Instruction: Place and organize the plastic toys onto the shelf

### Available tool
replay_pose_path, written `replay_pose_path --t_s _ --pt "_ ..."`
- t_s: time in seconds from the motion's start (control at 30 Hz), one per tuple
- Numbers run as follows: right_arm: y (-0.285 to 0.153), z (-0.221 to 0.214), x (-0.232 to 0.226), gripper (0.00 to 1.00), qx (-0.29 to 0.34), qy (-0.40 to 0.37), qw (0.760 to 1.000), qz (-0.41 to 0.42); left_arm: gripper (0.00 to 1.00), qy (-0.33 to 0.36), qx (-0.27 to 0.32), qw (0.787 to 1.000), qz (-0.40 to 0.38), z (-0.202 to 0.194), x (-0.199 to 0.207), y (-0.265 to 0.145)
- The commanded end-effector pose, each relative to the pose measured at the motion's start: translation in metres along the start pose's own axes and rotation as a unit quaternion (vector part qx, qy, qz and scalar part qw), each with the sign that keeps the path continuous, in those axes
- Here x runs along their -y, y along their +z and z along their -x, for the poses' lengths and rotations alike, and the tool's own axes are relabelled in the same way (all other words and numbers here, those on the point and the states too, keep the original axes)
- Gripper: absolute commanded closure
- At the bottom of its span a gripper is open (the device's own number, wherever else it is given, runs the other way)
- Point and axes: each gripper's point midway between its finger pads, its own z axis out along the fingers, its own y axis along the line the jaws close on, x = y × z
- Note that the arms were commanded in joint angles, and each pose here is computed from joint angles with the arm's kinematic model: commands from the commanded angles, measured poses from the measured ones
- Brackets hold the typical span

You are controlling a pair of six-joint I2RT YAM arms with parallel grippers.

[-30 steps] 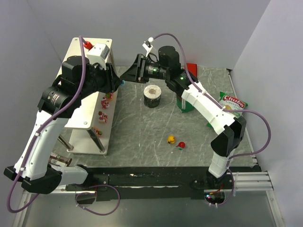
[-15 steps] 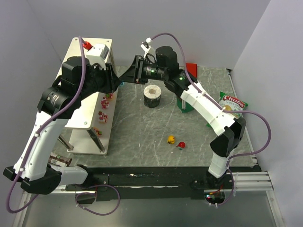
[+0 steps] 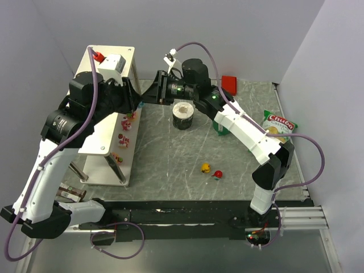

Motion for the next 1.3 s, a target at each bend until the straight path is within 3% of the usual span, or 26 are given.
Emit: replay_pose_path --t_s 0.0,0.2,0.4,0.5,0.63,0.83,1.27 --pt "-0.003 -0.006 -0.026 0.59 -0.015 -0.012 0.999 0.032 0.82 -0.015 0.073 0.997 -0.001 0.036 0.003 -0.005" --pt "-0.006 0.000 -0.001 0.54 -0.003 0.001 0.999 -0.032 0.96 -0.018 0.076 0.997 0.015 0.036 -0.003 -0.011" --pt "-0.045 0.039 0.067 0.32 0.068 0.048 0.985 -0.153 0.99 -0.027 0.075 0.993 0.091 0.034 -0.030 -0.019" --pt "-0.065 0.043 0.090 0.28 0.086 0.057 0.978 -0.180 0.98 -0.041 0.077 0.980 0.178 0.032 -0.059 -0.024" --pt "-0.075 0.030 0.106 0.28 0.080 0.055 0.975 -0.200 0.96 -0.041 0.080 0.960 0.267 0.033 -0.088 -0.027" --pt "-0.082 0.012 0.115 0.27 0.066 0.050 0.974 -0.212 0.93 -0.016 0.038 0.930 0.365 0.026 -0.125 -0.014" --pt "-0.095 0.005 0.134 0.28 0.062 0.044 0.968 -0.238 0.92 0.010 -0.005 0.919 0.394 0.023 -0.158 0.020"
